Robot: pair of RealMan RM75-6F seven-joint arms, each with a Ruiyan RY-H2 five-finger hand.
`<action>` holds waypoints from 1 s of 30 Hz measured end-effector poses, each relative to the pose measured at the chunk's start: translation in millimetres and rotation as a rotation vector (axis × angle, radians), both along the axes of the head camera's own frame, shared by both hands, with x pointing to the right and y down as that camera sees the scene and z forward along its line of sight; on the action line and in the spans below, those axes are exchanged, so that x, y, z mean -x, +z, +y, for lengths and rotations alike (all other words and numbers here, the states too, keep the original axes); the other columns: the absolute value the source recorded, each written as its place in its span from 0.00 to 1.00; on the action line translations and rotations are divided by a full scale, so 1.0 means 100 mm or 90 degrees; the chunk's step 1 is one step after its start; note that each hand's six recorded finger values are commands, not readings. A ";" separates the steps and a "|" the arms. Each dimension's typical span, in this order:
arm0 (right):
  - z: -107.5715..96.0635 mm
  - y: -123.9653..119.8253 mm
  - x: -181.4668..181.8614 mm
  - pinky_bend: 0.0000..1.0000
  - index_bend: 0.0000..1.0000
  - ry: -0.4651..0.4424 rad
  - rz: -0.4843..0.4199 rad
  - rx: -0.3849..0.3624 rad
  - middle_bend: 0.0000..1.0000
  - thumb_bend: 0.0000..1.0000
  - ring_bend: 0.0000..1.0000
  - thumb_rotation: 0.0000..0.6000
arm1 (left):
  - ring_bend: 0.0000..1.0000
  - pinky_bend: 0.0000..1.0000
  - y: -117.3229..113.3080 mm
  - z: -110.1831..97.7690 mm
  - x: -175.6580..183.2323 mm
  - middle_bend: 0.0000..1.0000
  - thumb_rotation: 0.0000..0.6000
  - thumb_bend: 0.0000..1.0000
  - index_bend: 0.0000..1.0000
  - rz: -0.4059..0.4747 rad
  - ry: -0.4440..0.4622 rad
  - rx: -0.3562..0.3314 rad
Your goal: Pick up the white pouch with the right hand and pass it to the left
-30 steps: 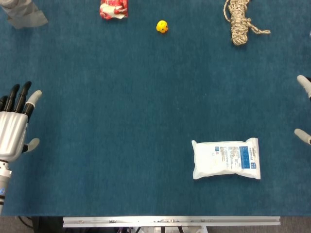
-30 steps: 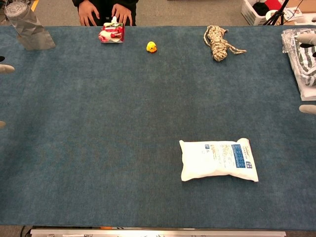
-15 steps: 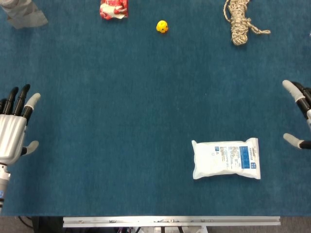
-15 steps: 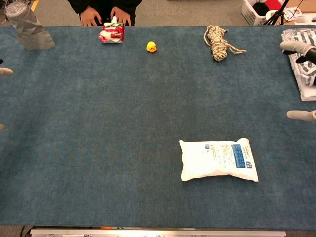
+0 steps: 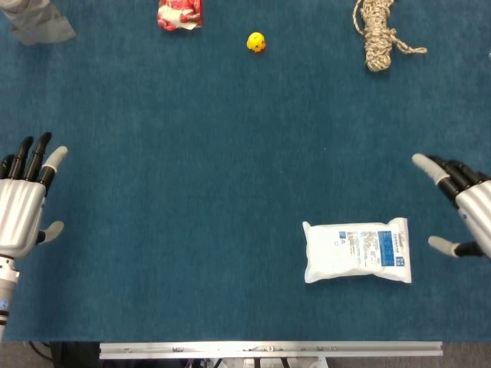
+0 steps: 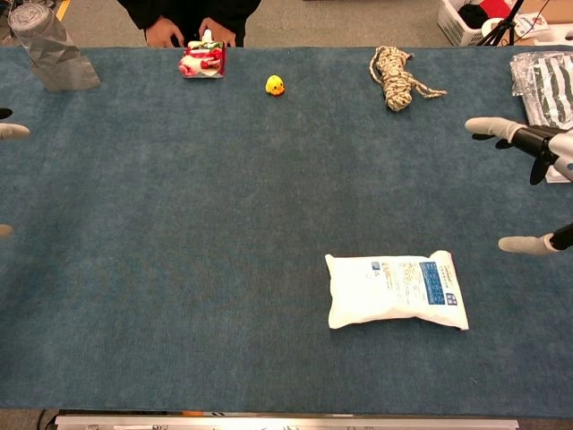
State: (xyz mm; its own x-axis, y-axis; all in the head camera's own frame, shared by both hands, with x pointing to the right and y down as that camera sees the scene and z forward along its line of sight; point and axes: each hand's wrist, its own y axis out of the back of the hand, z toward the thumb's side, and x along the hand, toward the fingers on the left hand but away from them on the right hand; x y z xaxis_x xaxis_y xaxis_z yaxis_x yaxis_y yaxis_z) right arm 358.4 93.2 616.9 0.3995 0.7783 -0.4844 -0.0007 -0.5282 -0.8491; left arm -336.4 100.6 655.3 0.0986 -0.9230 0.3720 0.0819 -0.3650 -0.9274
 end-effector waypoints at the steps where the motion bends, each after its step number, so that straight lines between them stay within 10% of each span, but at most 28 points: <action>1: 0.02 0.01 0.01 0.39 0.09 -0.005 0.002 0.007 0.15 0.00 0.16 1.00 | 0.02 0.20 0.01 0.00 0.00 0.03 1.00 0.00 0.13 0.000 0.000 0.001; 30: 0.42 0.45 0.24 0.34 0.09 -0.146 0.104 0.144 0.13 0.00 0.13 1.00 | 0.02 0.21 0.11 -0.01 0.03 0.03 1.00 0.00 0.13 0.010 0.000 0.018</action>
State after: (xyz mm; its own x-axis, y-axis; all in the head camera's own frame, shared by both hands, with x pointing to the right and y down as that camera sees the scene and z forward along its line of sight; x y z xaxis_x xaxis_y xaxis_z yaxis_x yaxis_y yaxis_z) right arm 334.6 135.1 661.5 0.4552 0.5431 -0.7056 -0.2670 -0.6727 -0.6901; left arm -339.9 99.8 666.5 0.1044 -0.9119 0.3968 0.0673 -0.3916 -0.9177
